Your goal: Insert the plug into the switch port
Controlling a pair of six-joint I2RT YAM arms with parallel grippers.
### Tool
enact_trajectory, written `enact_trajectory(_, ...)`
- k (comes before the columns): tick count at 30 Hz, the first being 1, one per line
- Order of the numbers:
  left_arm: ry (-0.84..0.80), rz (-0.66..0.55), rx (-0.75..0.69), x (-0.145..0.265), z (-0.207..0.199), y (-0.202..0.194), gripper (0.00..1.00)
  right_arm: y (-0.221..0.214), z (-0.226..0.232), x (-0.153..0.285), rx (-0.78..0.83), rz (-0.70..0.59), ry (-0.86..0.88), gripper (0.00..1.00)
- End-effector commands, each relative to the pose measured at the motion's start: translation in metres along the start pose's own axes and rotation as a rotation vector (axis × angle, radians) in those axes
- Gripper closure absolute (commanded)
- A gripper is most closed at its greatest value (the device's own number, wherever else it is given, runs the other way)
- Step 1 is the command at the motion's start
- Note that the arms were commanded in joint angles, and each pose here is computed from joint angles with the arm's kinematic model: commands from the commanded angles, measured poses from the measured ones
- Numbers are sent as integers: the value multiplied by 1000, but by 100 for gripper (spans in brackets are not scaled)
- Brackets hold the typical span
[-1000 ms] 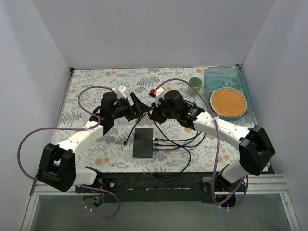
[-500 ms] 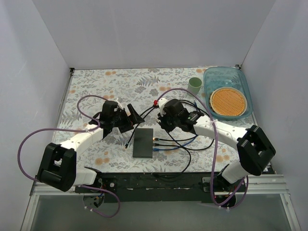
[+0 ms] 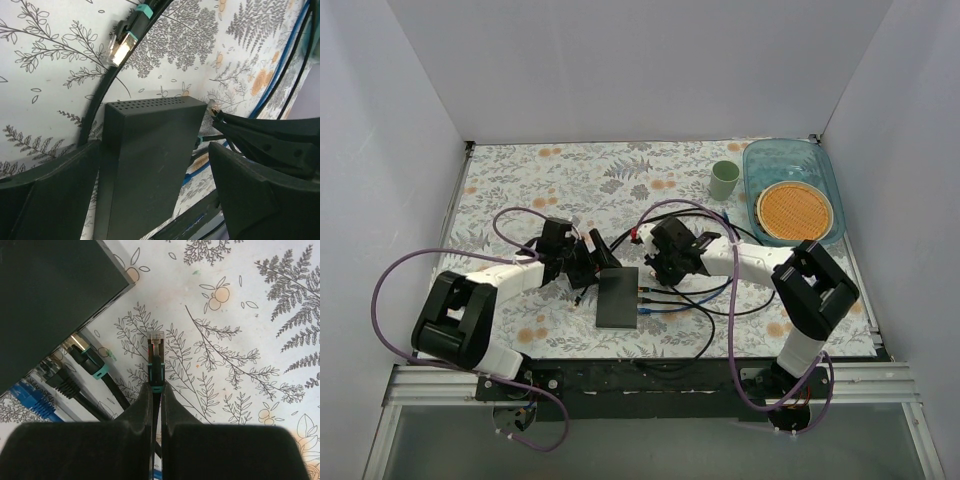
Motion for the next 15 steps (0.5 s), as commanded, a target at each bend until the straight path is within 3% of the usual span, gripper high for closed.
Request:
enact_trajectory(1,-31,13,-17,-14,-3,9,12,18,13,0,58,-14,90,99)
enact_trajectory(5,-66,35,0,-28,-10,15,12,11,19,-4,95,44,127,99)
enact_trajectory(15,-106,21,-43,-43,-32,50,11,11,40,5,138,32,255,99)
Point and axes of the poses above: each gripper's point midway between its finger pads, its own x axis back along the fingers, its own z axis along the line the jaws close on, y = z × x, the point moved 4 cm from there along x, back along the fingers, and after that the axes turned 10 degrees about -x, right-handed, at the moved point
